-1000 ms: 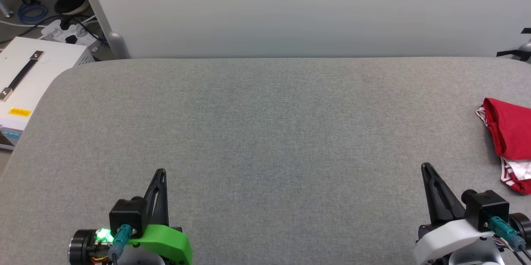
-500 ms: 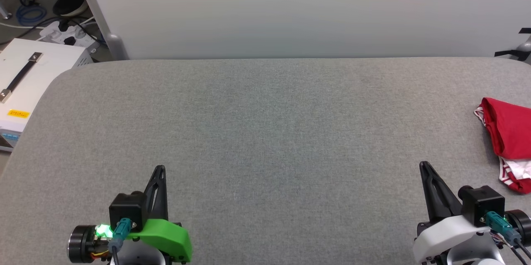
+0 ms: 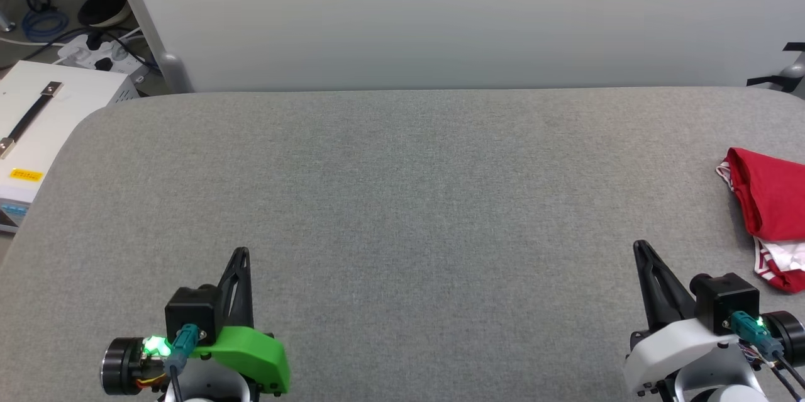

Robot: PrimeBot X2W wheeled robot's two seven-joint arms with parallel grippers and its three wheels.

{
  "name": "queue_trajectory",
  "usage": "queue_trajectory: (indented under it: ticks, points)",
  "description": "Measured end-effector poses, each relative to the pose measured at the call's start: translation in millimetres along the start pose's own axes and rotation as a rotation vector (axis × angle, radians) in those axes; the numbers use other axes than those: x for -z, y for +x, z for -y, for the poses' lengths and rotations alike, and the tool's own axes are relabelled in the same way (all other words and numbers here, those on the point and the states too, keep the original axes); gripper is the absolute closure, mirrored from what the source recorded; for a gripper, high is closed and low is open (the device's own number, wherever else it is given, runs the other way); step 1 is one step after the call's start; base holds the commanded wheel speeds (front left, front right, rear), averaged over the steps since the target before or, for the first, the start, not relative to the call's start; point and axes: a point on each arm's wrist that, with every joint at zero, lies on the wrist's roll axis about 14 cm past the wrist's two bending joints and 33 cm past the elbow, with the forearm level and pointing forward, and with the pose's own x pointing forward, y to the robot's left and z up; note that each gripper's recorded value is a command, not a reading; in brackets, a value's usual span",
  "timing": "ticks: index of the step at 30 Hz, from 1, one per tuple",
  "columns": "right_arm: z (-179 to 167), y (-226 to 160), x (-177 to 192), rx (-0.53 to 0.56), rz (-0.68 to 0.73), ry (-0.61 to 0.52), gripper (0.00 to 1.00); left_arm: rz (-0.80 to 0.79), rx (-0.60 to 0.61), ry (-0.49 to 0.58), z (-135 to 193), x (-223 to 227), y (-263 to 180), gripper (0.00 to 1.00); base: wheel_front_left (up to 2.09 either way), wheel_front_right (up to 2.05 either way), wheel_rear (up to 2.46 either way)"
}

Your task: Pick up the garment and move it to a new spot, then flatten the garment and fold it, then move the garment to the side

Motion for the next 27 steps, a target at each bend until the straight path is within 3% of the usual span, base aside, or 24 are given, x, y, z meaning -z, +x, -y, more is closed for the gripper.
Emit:
queue_trajectory:
  ticks: [27]
  points:
    - [1.2, 2.9, 0.5, 0.007, -0.032, -0.016, 1.0, -0.016, -0.005, 0.007, -0.5, -4.6, 5.7, 1.0, 0.0, 0.0, 0.0]
